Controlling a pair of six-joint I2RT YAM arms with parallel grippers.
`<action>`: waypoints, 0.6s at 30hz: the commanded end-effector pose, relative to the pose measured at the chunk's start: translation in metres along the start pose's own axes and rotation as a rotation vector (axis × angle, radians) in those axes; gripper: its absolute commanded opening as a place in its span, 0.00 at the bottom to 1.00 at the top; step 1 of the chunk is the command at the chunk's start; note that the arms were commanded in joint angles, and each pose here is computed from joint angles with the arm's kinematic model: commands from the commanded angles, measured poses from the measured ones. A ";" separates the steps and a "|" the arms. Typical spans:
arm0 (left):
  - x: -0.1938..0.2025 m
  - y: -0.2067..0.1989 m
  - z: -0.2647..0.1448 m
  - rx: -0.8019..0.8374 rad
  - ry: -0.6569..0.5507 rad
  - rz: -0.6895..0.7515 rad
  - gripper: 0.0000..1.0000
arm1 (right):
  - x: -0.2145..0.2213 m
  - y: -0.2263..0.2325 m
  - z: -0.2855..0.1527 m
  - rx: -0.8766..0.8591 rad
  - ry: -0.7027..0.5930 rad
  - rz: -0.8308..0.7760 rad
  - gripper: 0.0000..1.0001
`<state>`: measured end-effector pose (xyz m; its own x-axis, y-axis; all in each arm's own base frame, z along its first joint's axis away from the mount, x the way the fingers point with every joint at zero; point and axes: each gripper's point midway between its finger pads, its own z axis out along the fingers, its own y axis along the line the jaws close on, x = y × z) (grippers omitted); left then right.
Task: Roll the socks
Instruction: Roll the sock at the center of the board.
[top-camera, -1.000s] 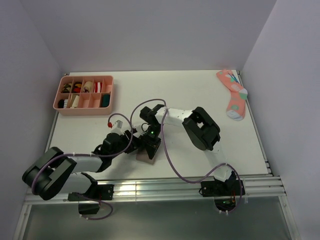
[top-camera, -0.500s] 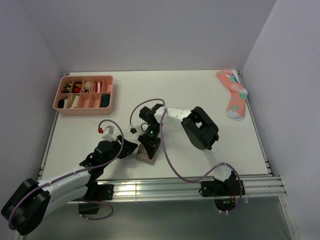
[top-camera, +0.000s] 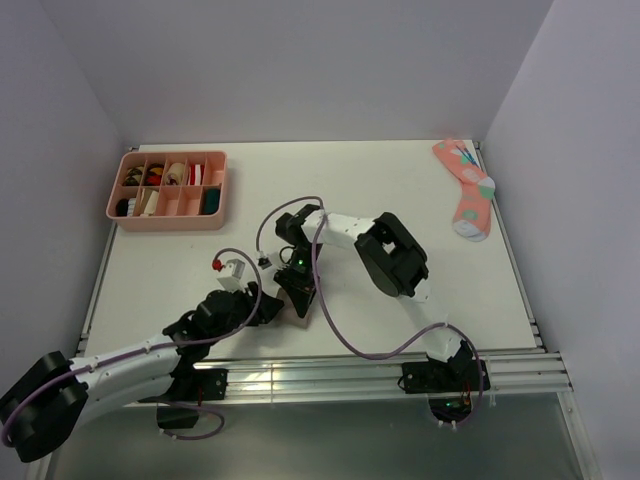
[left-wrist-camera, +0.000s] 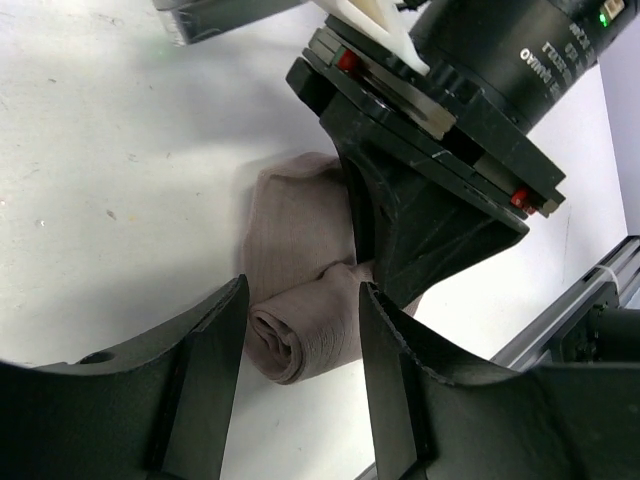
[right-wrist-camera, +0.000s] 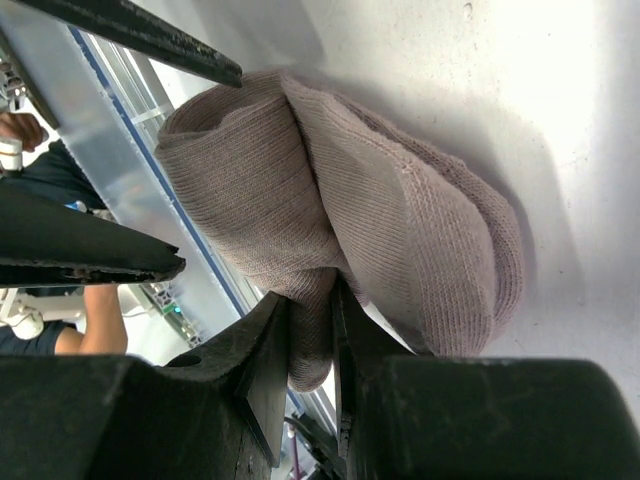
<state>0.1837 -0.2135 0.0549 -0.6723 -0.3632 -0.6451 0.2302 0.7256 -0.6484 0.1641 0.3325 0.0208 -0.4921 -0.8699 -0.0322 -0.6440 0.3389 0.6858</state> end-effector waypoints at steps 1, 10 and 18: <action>-0.006 -0.006 0.001 0.036 -0.039 0.056 0.53 | -0.008 -0.072 0.023 0.212 0.041 -0.132 0.19; 0.004 -0.004 0.006 0.029 0.001 0.079 0.53 | -0.012 -0.072 0.022 0.205 0.055 -0.151 0.20; 0.006 -0.013 0.003 0.089 0.006 0.078 0.54 | -0.015 -0.075 0.023 0.208 0.055 -0.150 0.20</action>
<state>0.1797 -0.2197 0.0469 -0.6746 -0.3120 -0.6689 0.2813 0.7291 -0.6239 0.1654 0.3327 0.0207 -0.4617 -0.8870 -0.0088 -0.6363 0.3242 0.7000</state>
